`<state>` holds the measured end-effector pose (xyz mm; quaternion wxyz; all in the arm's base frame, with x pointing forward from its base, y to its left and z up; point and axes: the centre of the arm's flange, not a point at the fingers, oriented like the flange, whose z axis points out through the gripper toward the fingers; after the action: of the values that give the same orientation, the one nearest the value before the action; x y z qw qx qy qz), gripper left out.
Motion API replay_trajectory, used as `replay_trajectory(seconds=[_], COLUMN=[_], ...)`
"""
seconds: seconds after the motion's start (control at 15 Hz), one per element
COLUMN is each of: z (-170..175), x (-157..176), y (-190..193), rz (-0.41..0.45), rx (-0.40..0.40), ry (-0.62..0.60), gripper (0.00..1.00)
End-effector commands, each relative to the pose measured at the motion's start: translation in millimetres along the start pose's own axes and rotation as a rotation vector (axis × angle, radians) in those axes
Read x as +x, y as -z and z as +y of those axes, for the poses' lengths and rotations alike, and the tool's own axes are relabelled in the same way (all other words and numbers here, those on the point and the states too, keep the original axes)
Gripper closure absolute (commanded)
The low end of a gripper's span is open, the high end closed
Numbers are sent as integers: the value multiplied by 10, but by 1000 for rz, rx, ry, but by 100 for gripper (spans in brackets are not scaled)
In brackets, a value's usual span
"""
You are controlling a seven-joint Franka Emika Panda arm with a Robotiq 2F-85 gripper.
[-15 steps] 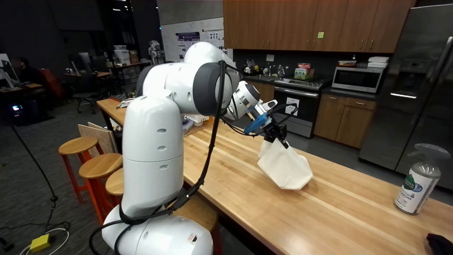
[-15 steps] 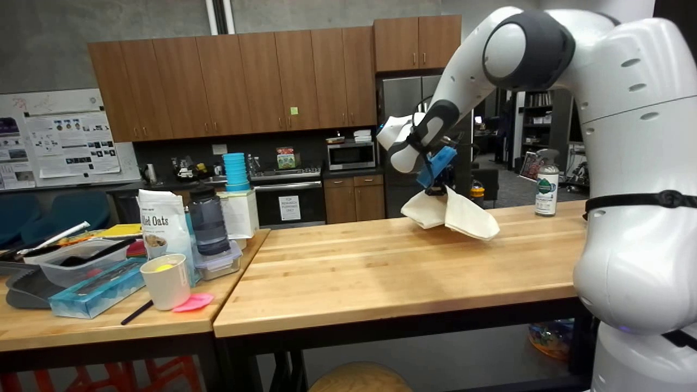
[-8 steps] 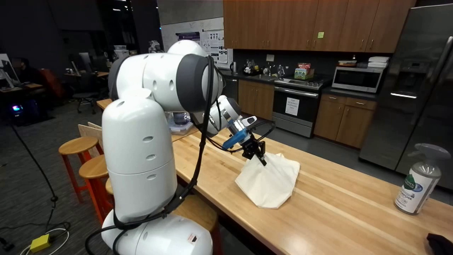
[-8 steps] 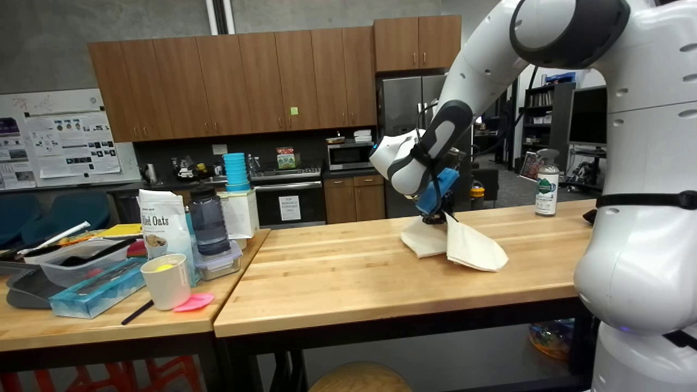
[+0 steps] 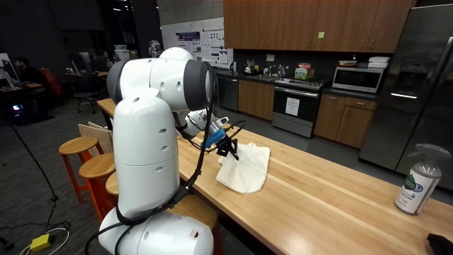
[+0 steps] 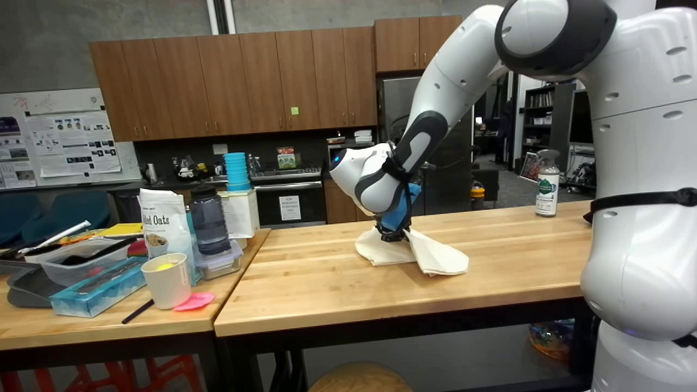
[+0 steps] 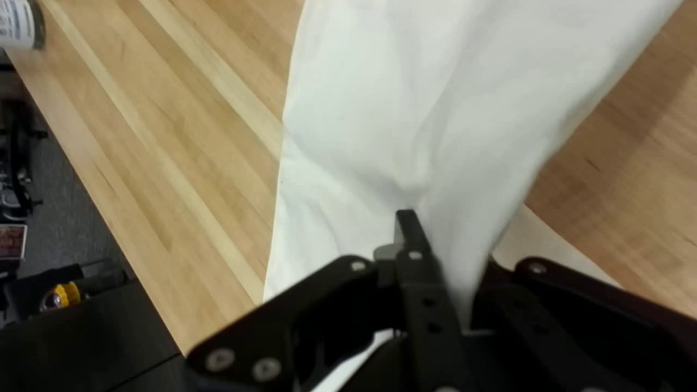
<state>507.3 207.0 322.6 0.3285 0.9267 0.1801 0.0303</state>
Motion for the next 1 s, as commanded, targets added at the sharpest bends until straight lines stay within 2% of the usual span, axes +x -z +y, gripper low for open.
replay_trajectory(seconds=[0.0,0.2,0.47,0.67,0.93], z=[-178,-95,466,991,1474], x=[589,916,1163,1085,649], y=[72,-39,-266,-387,-560], rz=[11,-17,-70,-105,-175], rx=[-21,-45,-74,-105,-147], ry=[65,36,-83,-190,-316], gripper=[99,99,99,99,99])
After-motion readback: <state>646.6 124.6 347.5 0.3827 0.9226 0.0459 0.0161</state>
